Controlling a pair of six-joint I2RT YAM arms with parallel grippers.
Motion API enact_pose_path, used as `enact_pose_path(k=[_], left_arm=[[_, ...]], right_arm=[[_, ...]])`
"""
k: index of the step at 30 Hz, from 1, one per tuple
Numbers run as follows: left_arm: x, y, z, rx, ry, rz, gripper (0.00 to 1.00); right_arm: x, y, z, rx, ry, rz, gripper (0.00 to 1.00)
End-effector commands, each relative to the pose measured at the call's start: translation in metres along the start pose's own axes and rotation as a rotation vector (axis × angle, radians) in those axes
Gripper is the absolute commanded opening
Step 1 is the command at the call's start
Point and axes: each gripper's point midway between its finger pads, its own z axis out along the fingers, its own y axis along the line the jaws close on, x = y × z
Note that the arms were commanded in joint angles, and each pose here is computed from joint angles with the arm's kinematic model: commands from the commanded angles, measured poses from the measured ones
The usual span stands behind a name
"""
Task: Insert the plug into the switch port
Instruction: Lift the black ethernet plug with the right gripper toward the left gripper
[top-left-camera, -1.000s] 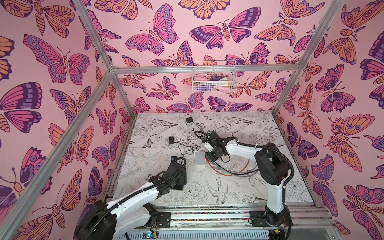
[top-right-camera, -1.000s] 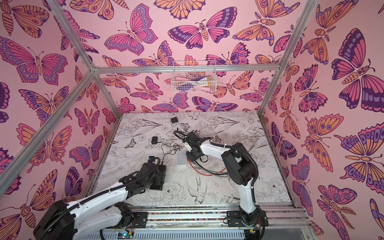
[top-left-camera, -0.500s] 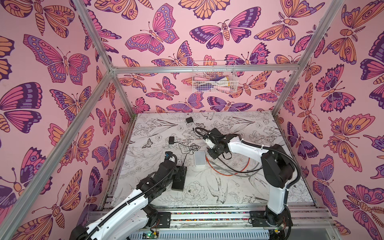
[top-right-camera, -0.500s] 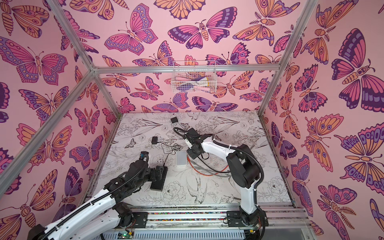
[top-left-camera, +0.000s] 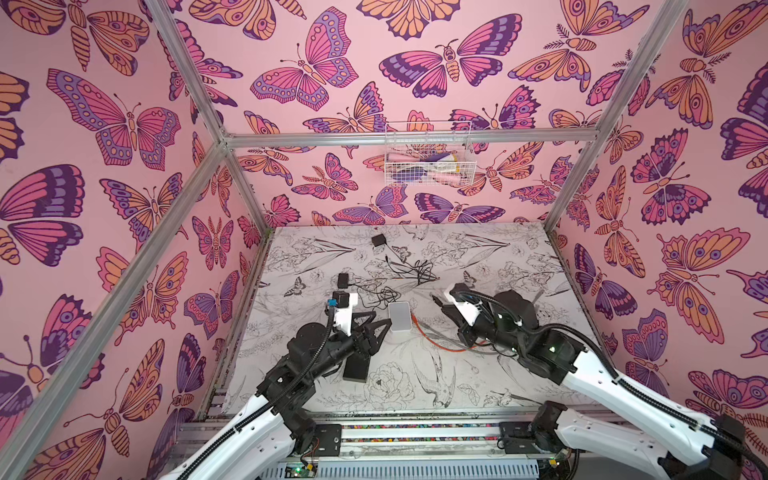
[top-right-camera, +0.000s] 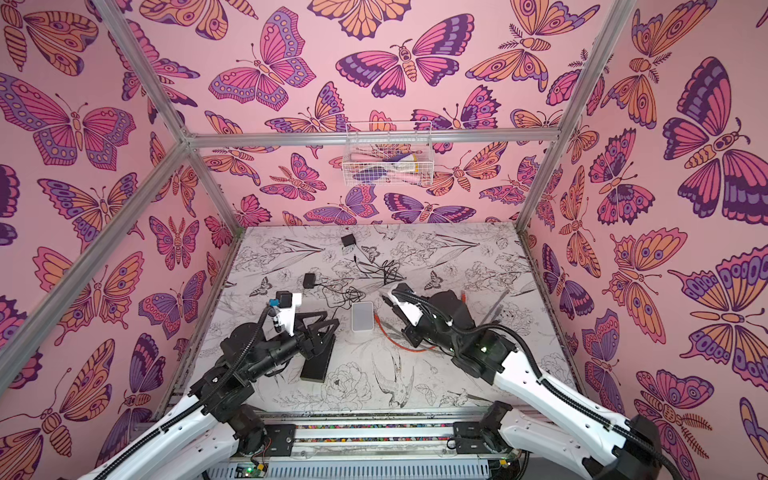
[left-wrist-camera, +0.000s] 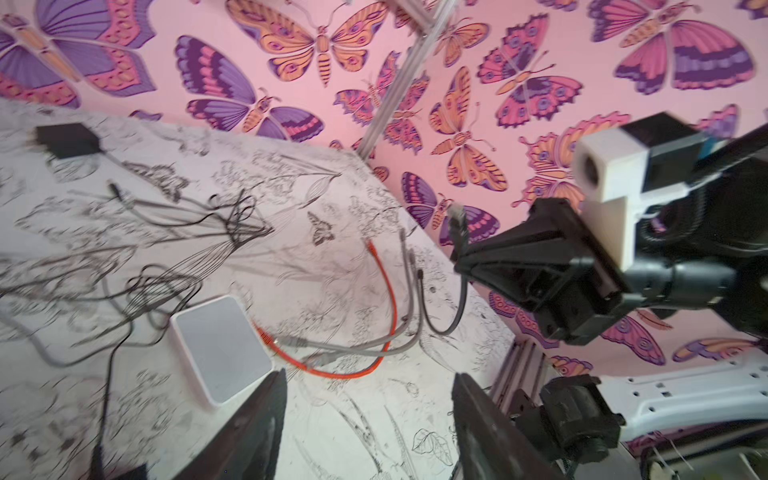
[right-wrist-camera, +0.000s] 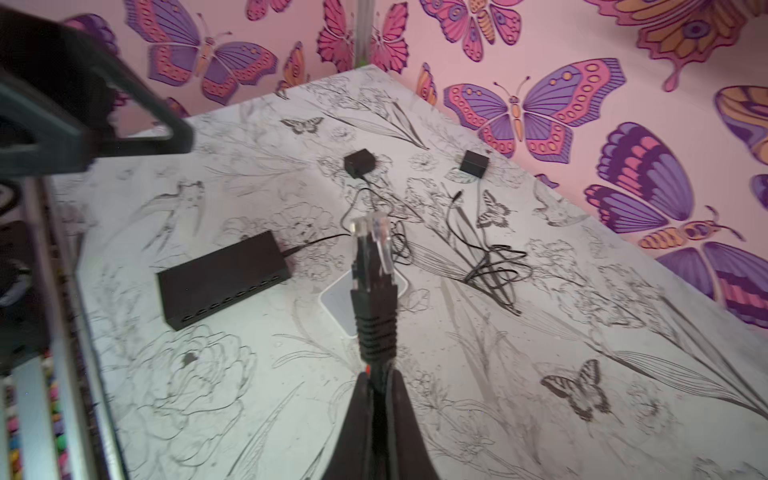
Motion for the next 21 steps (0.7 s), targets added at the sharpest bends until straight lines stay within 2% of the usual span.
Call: enact_pose_path(k=[1,4,8,15,21], left_arm=[[-0.015,-0.037,0.007,0.198,-0.059,0.057,0.64],[-0.014,-0.052,0.017,0.261,-0.043,0.072,0.66],[-0.011,-0.057,0.030,0.255,-0.020,0.075,0.67],[-0.008,-0.079,0.039,0.335,-0.015,0.104,0.66],[-0.005,-0.077,0.043,0.326,-0.015,0.108,0.60]], right_arm=[[-0.017,0.029,-0.011,-0.163,-0.099,0.036,0.01],[-0.012,0.034,-0.013,-0.188,-0.096,0.061,0.00],[-0.011,0.037,-0.013,-0.190,-0.104,0.072,0.00],[-0.003,0.048,-0.004,-0.230,-0.062,0.067,0.00],[-0.006,0.057,-0.003,-0.283,-0.060,0.076,0.00]])
